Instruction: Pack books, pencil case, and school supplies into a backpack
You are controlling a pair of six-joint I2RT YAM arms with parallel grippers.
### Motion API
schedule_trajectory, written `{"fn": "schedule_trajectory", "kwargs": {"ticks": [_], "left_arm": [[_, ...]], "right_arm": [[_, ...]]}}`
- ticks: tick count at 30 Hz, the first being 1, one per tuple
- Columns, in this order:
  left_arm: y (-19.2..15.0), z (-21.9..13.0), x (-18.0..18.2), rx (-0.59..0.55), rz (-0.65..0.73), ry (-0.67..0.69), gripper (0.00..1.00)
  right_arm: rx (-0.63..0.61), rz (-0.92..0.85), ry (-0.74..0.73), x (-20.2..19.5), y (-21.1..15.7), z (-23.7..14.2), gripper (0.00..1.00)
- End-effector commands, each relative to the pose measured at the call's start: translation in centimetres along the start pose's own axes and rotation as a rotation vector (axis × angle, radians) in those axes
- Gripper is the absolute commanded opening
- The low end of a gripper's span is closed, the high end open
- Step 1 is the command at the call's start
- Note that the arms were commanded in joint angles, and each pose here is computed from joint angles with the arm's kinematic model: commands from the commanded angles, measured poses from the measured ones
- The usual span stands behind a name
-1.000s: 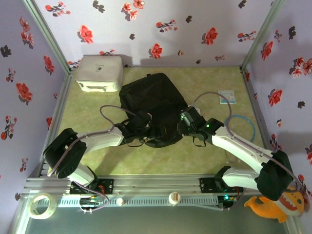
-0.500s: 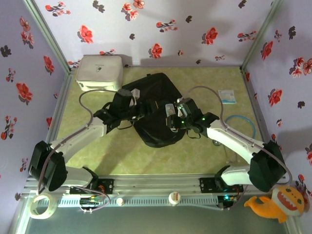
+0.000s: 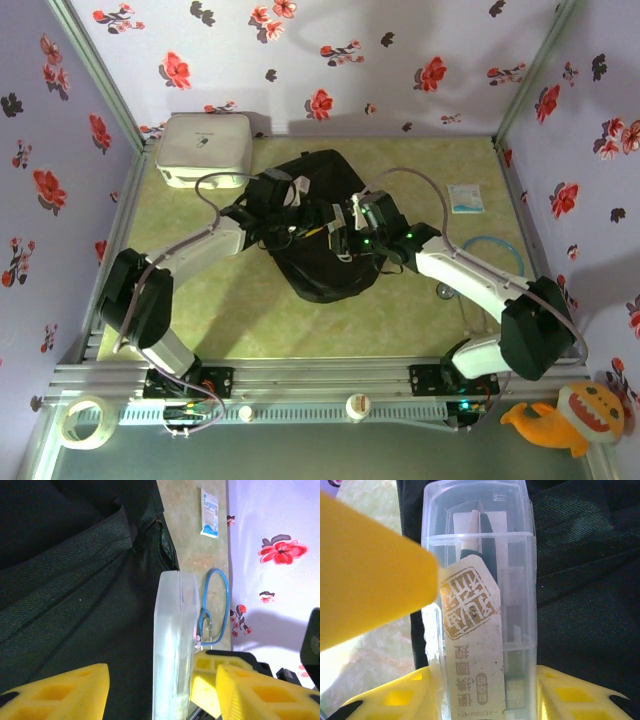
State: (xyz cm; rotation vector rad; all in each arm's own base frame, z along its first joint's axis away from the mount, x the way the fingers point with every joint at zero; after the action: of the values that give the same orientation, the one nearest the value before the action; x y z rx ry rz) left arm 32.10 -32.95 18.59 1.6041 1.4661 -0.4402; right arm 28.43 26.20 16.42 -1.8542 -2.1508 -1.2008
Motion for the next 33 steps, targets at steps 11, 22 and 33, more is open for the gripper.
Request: {"fn": "schedule_trajectory", "kwargs": {"ticks": [11, 22, 33], "left_arm": [[1.4, 1.0, -2.0, -0.021, -0.005, -0.120, 0.27], [3.1, -0.8, -3.2, -0.079, -0.010, -0.178, 0.16], [6.6, -4.9, -5.8, -0.245, -0.099, -0.337, 0.17]], "right_arm": [[-0.049, -0.017, 0.108, 1.9, 1.8, -0.2, 0.45], [-0.152, 0.147, 0.208, 0.8, 3.2, -2.8, 0.78], [-0.273, 0.571, 0.542, 2.4, 7.2, -6.2, 0.86]]}}
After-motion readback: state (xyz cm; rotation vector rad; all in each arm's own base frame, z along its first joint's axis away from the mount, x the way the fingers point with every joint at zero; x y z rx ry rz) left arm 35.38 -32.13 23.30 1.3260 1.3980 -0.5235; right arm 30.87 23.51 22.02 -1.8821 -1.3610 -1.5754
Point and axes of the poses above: each hand's point on the last joint's axis, 136 mm out from that joint toward the fingers, its own z axis out along the fingers, its own x axis along the line the jaws close on, y = z × x, the point moved 1 cm from there along -z, back along the fingers, and after that the axes turned 7 degrees about z, right-handed, at the moved point
